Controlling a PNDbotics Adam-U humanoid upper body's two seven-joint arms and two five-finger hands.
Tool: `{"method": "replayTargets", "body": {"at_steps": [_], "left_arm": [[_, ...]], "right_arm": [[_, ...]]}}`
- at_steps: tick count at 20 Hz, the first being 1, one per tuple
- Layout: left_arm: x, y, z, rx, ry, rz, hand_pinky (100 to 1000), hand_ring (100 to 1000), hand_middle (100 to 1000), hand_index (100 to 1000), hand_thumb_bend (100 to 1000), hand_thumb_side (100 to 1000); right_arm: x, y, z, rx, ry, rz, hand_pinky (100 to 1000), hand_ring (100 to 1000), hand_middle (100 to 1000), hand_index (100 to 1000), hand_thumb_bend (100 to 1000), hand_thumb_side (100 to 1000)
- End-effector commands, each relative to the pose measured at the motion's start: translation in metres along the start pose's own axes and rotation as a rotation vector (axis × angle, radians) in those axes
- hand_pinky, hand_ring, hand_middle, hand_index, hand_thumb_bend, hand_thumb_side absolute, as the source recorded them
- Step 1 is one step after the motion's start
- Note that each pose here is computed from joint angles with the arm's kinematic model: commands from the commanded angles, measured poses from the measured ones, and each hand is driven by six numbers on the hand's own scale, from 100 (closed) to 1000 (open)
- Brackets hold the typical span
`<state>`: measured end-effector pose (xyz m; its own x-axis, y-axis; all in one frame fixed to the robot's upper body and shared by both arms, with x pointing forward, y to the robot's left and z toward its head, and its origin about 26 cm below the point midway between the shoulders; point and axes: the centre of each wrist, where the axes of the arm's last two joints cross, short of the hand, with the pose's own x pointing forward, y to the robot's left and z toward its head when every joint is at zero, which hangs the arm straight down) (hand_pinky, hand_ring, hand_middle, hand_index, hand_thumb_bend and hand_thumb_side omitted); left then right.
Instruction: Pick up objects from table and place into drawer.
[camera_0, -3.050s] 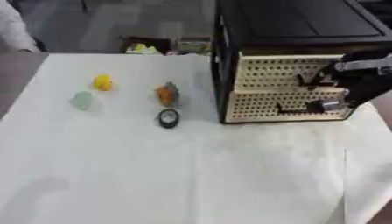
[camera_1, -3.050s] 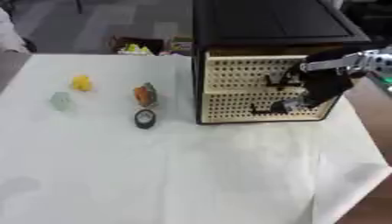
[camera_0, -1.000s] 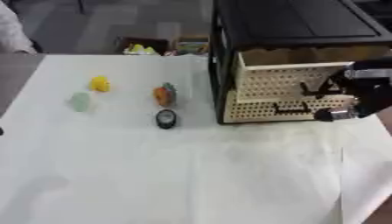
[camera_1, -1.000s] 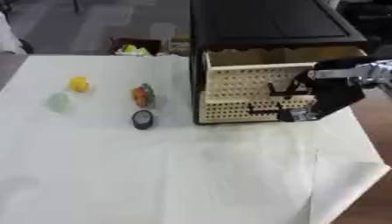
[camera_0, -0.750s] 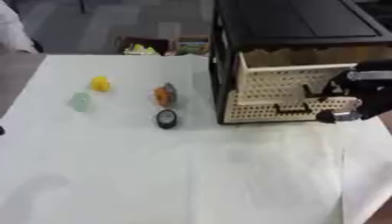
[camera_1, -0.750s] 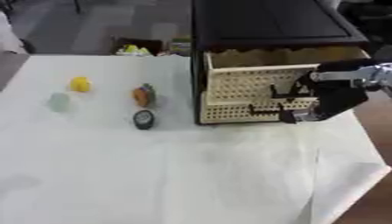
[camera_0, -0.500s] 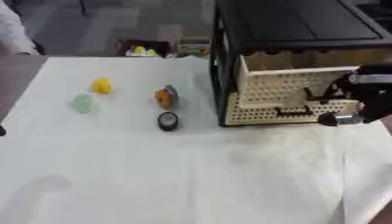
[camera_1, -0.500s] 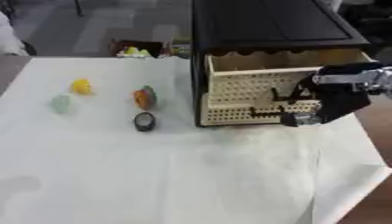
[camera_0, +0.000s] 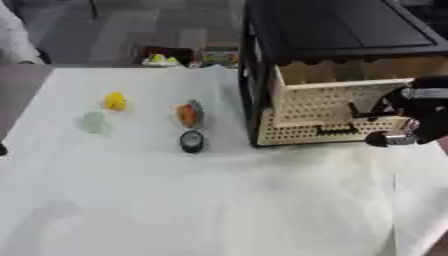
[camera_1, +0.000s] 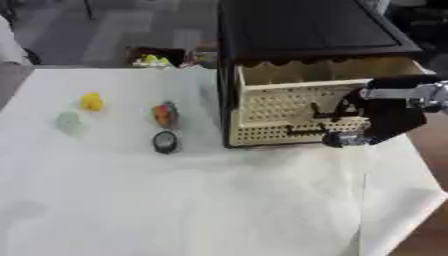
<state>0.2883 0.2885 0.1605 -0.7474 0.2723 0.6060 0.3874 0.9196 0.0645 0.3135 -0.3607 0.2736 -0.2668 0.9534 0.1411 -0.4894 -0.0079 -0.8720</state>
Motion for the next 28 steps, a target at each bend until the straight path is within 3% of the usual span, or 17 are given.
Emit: {"method": "replayTargets", "body": {"at_steps": [1, 17, 28], "left_arm": [[0.007, 0.003, -0.004, -0.010, -0.017, -0.019, 475, 582, 564, 726, 100, 965], [0.007, 0.003, -0.004, -0.013, -0.011, -0.024, 474, 582, 563, 726, 100, 968], [0.007, 0.003, -0.003, -0.010, -0.012, -0.028, 474, 583, 564, 727, 100, 966]], "right_arm": [[0.001, -0.004, 0.007, -0.009, 0.006, 0.013, 100, 100, 100, 785, 444, 752], [0.011, -0.002, 0.012, -0.035, -0.039, 0.036, 100, 100, 100, 775, 443, 753], [0.009, 0.000, 0.015, -0.062, -0.024, 0.027, 100, 100, 100, 766, 443, 752]]}}
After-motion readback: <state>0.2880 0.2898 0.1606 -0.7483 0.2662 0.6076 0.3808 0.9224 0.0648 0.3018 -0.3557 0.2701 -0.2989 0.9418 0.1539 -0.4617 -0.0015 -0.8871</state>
